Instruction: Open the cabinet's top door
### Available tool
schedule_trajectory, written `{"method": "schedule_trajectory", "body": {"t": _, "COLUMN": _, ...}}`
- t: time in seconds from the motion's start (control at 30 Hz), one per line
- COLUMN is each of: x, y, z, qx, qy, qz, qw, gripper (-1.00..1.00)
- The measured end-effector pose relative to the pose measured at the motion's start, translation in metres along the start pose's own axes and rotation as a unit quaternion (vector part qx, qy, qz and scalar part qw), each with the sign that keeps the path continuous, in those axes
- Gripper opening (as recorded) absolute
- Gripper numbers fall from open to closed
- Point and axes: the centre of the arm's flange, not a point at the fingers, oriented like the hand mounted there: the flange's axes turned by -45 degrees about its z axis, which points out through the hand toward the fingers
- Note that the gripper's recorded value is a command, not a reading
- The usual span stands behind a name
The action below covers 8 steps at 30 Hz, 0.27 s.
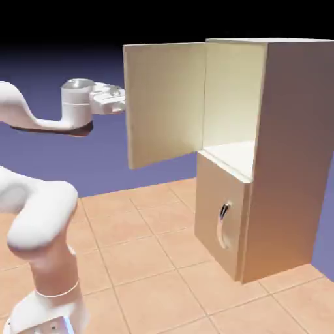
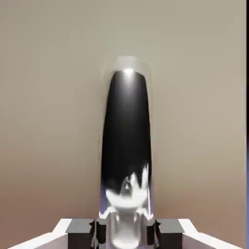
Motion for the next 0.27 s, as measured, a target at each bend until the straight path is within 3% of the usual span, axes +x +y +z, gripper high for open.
{"method": "schedule_trajectory", "body": {"t": 0.2, "x": 0.000, "y": -0.026, "z": -0.033, "qx": -0.080, "qy": 0.000, "qz": 0.000, "qw": 0.997, "gripper": -1.00}}
{"method": "schedule_trajectory", "body": {"t": 0.23, "x": 0.000, "y": -0.029, "z": -0.036, "qx": -0.087, "qy": 0.000, "qz": 0.000, "qw": 0.996, "gripper": 1.00}}
{"method": "schedule_trajectory", "body": {"t": 0.27, "x": 0.000, "y": -0.028, "z": -0.036, "qx": -0.088, "qy": 0.000, "qz": 0.000, "qw": 0.996, "gripper": 1.00}}
